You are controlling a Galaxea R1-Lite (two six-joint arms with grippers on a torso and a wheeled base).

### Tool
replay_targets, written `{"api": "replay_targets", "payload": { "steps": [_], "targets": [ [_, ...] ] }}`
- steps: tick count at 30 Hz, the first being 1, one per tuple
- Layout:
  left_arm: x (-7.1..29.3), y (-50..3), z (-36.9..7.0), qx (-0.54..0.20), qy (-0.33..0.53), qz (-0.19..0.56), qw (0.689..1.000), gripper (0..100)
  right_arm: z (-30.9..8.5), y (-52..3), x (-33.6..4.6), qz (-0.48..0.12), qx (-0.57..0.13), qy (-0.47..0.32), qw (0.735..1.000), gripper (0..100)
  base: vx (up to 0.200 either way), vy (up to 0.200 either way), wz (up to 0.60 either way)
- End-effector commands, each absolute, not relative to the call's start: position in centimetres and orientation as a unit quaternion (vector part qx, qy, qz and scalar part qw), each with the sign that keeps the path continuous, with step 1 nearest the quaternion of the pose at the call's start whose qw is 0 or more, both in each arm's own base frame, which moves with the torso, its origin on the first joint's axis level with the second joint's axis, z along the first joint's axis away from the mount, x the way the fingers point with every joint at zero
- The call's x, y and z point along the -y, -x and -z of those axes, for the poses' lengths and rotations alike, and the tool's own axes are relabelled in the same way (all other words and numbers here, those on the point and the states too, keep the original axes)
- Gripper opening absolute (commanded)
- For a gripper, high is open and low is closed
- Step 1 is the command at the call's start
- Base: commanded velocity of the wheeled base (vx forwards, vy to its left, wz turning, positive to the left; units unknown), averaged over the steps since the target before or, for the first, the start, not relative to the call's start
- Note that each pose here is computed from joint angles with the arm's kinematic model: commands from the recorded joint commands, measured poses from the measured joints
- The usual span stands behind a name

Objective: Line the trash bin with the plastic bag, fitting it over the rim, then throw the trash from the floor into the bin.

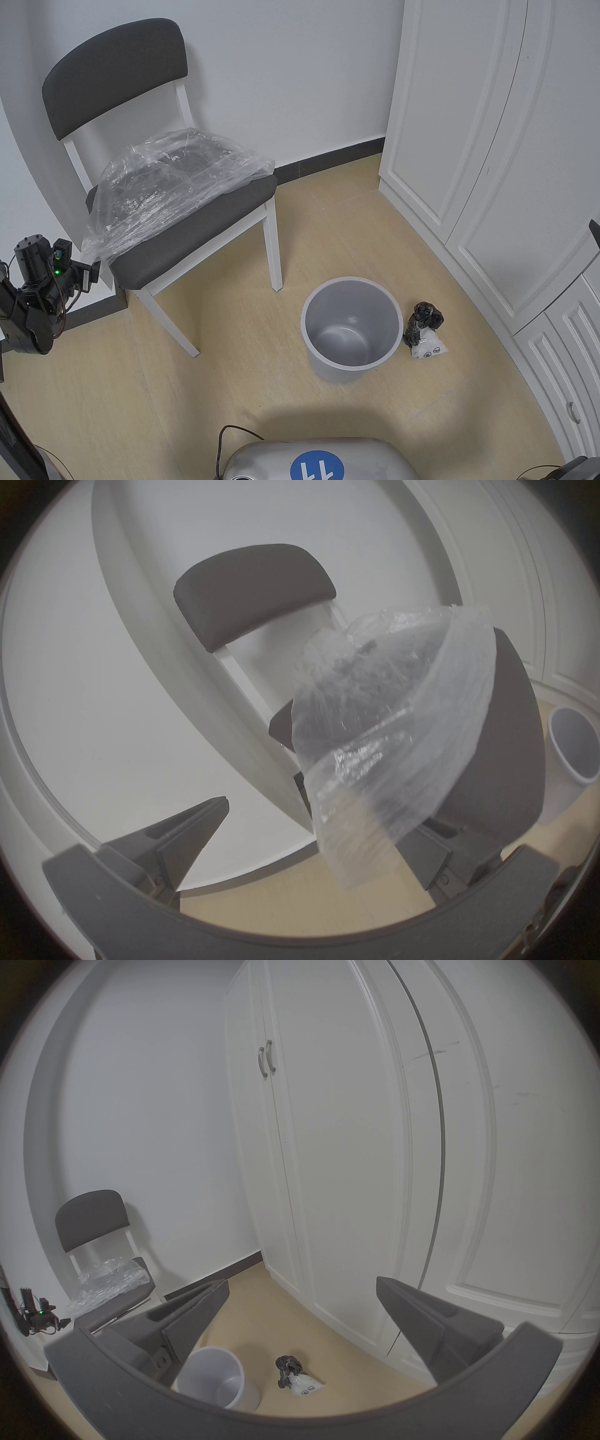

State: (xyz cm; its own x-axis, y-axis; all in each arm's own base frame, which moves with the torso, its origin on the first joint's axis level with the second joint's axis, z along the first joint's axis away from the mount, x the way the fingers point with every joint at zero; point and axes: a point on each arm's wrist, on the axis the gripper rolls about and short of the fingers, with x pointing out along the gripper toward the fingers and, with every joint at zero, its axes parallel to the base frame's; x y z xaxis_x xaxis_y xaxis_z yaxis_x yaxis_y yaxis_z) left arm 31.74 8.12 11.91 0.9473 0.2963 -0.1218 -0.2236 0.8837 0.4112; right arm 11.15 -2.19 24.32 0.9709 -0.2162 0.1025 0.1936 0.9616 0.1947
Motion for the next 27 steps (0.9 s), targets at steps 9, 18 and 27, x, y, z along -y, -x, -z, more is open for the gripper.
{"api": "replay_targets", "payload": {
  "steps": [9, 18, 27],
  "targets": [
    [-7.6, -32.5, -16.9, 0.009, -0.160, -0.145, 0.976, 100, -24.3, -11.3, 2.2, 0.105, 0.059, -0.093, 0.988, 100, 0.000, 0.000, 0.00],
    [-6.7, -33.2, -14.2, -0.026, -0.139, -0.123, 0.982, 100, -24.2, -11.3, 2.2, 0.105, 0.059, -0.093, 0.988, 100, 0.000, 0.000, 0.00],
    [-6.5, -34.9, -11.9, -0.005, -0.136, -0.119, 0.984, 100, -24.2, -11.3, 2.2, 0.105, 0.059, -0.095, 0.988, 100, 0.000, 0.000, 0.00]
  ]
}}
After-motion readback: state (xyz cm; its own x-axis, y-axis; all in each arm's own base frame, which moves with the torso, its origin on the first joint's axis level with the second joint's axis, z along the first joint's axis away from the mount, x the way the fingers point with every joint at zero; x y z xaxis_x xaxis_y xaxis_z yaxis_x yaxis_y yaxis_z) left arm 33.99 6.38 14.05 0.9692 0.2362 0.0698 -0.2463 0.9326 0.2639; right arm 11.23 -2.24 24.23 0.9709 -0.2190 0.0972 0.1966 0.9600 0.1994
